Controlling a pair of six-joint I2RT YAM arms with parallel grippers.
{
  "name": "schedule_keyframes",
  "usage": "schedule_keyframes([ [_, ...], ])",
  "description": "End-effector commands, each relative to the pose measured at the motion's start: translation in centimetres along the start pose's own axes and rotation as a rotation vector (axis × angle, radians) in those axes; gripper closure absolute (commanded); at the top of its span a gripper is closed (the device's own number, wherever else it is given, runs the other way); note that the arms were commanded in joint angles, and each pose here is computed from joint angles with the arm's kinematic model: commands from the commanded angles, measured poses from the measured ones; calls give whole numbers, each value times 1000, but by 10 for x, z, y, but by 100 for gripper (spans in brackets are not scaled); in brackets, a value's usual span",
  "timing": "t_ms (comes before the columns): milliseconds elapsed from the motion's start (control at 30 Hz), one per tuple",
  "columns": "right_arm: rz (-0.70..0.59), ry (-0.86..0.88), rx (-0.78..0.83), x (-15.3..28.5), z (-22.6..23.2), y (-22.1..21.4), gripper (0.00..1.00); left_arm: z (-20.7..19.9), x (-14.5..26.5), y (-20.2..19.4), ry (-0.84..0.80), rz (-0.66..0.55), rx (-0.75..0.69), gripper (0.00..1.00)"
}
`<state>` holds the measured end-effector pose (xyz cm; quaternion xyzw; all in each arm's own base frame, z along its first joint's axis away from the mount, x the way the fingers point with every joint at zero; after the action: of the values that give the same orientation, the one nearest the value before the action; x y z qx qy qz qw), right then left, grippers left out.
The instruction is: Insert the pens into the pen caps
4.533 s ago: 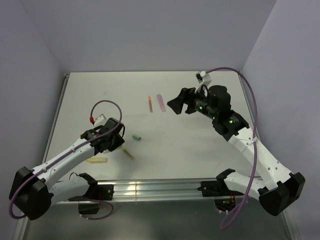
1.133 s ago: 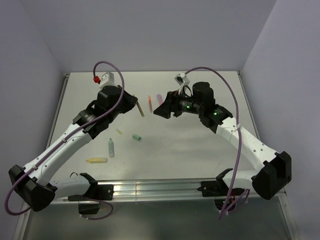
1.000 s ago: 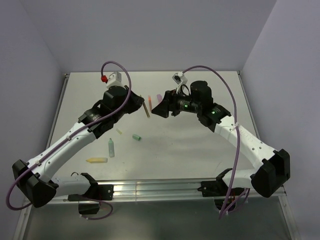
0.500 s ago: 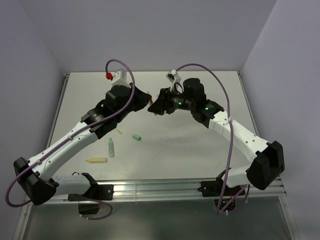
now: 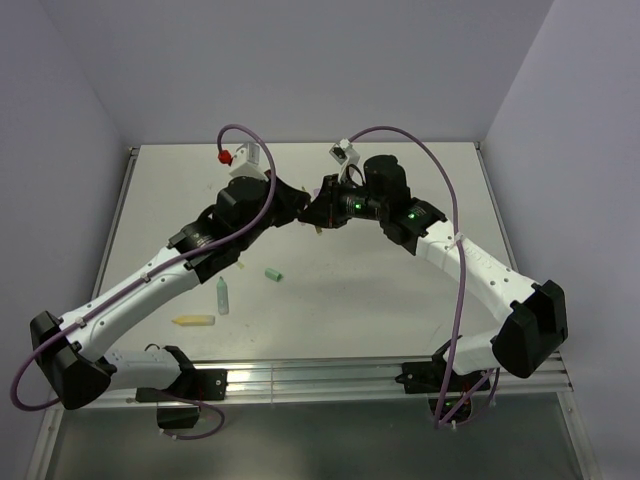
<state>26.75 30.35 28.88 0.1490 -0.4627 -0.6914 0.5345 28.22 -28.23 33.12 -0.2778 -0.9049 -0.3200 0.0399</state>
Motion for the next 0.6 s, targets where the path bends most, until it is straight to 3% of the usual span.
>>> schedule_keyframes([
  [0, -35, 20, 36, 2, 11, 15, 95, -19, 9, 11, -71, -52, 29, 100],
  [33, -34, 18, 38, 3, 11, 15, 100, -19, 10, 10, -70, -51, 31, 100],
  [200, -33, -10, 49, 5, 7, 14, 100, -19, 12, 8, -72, -48, 14, 96],
  [300, -38, -16, 64, 8, 7, 15, 100, -17, 17, 13, -58, -66, 0, 68],
  [333, -40, -16, 69, 9, 8, 15, 100, -14, 19, 18, -40, -92, 2, 53],
  [567, -40, -31, 85, 13, 6, 12, 100, 2, 47, 43, 27, -199, 14, 27],
])
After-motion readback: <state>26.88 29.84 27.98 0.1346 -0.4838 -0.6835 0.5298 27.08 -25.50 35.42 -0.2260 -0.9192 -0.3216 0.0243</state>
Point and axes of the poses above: each gripper's point midway between its finger pads, its own x axis back along the fingers, its own z axis along the line the jaws close on, y = z × x, the point moved 2 cm from there along x, back along the fingers, and after that the axes turned 6 degrees about x, right-handed, at the moved point
